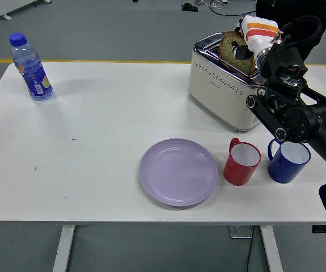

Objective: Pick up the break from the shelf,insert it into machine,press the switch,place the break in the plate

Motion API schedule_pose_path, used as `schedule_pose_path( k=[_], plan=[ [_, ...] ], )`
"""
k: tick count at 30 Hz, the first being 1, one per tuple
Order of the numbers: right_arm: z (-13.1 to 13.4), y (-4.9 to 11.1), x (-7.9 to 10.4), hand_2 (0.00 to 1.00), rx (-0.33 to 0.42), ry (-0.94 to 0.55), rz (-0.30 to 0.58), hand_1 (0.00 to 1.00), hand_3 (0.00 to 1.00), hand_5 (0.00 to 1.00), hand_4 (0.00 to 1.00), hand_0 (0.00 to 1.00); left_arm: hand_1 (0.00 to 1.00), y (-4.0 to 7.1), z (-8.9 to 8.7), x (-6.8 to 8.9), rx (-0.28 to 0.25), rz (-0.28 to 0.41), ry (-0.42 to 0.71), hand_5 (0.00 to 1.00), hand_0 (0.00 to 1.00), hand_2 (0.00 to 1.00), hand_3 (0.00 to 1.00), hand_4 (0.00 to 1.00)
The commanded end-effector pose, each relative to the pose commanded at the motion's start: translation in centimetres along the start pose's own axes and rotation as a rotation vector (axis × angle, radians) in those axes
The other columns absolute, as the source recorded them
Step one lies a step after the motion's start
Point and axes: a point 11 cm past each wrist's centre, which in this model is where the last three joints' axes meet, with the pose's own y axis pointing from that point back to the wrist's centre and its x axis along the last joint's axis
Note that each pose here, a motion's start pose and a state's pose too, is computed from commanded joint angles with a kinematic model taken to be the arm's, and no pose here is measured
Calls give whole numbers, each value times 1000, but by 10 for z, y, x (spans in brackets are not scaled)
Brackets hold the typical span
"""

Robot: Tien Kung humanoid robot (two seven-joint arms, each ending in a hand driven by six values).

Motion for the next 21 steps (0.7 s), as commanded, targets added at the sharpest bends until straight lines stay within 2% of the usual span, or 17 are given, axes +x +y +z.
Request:
schedule_pose_path(
  k=[9,12,15,21],
  plan=[
    [-1,0,22,367,25,-34,52,266,467,2,534,110,564,0,0,0,0,0,5,952,695,712,679,518],
    [-3,1,35,365,39,-64,80,261,466,2,540,101,563,0,0,0,0,0,7,952,695,712,679,518],
    [-4,2,37,365,42,-68,83,261,466,2,540,101,563,0,0,0,0,0,7,952,695,712,679,518],
    [-7,10,61,361,80,-160,117,260,465,2,542,108,563,0,0,1,0,1,11,952,696,712,679,517]
  ],
)
